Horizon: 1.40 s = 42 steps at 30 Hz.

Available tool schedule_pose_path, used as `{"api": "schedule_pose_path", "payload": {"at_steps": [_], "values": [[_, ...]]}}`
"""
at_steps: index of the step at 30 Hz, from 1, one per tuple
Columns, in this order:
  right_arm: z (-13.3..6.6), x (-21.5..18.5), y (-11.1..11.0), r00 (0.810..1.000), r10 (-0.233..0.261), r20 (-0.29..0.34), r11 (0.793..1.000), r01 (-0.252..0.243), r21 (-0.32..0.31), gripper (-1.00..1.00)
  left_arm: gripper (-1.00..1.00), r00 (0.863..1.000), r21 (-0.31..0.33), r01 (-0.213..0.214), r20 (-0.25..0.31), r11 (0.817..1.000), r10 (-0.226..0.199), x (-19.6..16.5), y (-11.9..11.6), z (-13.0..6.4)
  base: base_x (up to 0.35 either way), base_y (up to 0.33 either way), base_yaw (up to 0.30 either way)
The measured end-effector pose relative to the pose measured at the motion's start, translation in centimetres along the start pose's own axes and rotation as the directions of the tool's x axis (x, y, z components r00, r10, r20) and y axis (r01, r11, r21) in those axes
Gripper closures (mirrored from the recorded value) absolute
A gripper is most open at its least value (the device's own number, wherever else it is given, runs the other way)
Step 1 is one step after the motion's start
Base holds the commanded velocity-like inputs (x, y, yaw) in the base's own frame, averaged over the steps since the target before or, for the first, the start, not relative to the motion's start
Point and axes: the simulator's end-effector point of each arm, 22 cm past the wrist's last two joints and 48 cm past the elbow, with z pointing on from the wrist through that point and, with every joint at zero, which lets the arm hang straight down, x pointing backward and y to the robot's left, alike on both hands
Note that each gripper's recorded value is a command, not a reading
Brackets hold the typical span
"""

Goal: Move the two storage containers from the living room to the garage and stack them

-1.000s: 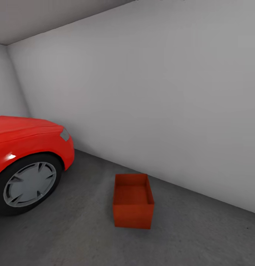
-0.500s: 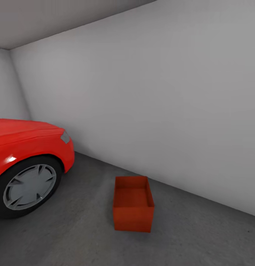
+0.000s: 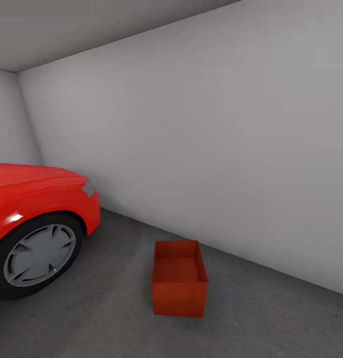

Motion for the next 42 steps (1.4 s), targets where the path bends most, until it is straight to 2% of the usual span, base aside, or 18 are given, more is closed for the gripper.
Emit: {"api": "schedule_pose_path", "payload": {"at_steps": [18, 30, 42], "values": [[0.0, -0.9, 0.1, 1.000, 0.000, 0.024, 1.000, 0.000, -0.001, -1.00, -1.00, 1.000, 0.003, 0.005, 0.023, 1.000, -0.005, -1.0, -0.1, -0.3, 0.000, 0.000, 0.000], [0.0, -0.8, 0.0, 1.000, 0.001, 0.016, 1.000, -0.001, 0.004, -1.00, -1.00, 1.000, 0.003, 0.006, 0.025, 1.000, -0.006, -1.0, -0.1, -0.3, 0.000, 0.000, 0.000], [0.0, -0.9, -0.6, 1.000, -0.019, 0.017, 1.000, 0.018, 0.014, -1.00, -1.00, 1.000, 0.003, 0.006, 0.025, 1.000, -0.006, -1.0, -0.1, -0.3, 0.000, 0.000, 0.000]]}}
